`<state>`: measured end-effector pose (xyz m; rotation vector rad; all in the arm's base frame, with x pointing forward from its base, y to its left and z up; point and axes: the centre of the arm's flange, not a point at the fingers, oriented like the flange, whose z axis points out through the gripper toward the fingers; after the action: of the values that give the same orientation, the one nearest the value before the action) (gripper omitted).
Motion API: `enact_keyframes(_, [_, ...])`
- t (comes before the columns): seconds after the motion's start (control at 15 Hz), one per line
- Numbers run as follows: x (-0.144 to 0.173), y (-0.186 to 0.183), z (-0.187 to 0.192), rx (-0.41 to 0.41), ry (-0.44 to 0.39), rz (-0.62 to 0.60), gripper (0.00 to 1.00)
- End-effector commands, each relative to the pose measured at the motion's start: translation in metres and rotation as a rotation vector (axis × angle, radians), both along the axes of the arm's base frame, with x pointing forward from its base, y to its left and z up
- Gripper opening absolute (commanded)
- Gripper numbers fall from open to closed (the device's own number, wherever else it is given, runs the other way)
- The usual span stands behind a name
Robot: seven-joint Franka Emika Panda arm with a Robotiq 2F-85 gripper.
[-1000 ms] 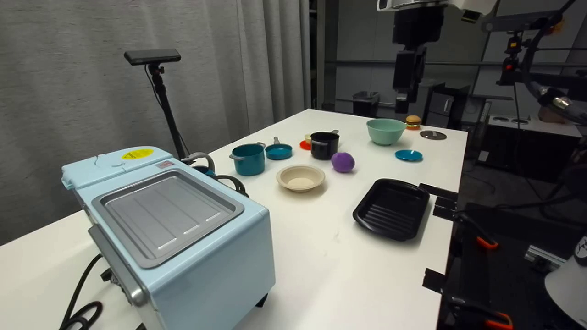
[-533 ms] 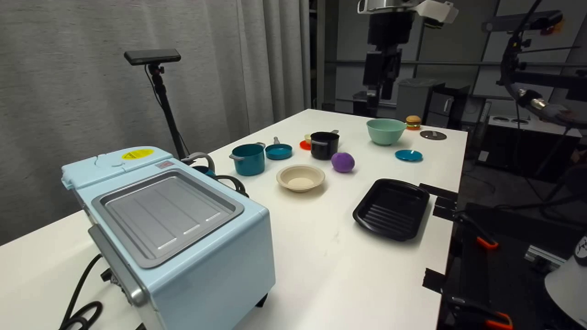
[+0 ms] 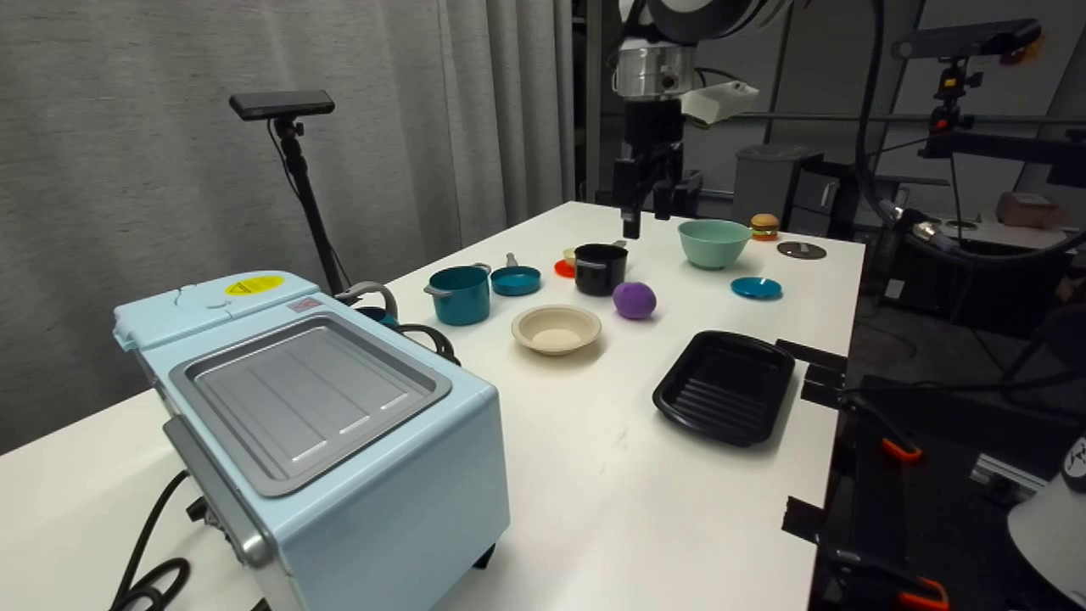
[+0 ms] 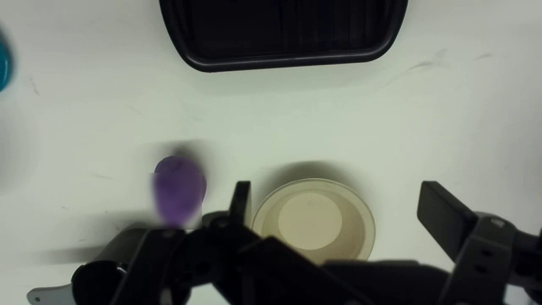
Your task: Pick up the purple toy from the table, put it in the bowl, put it back on the table and then put it back in the bowl.
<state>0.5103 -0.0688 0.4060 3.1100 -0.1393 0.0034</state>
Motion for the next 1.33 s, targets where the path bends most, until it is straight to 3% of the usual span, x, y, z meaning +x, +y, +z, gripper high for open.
enact_keyframes(0.0, [0.047, -0.033, -0.026, -0.029, -0.003, -0.046, 1.0])
enact_keyframes(0.47, [0.103, -0.084, -0.095, -0.072, 0.002, -0.119, 1.0])
enact_keyframes(0.93, [0.115, -0.094, -0.177, -0.153, 0.074, -0.145, 1.0])
enact_keyframes(1.27, [0.11, -0.1, -0.194, -0.206, 0.096, -0.177, 1.0])
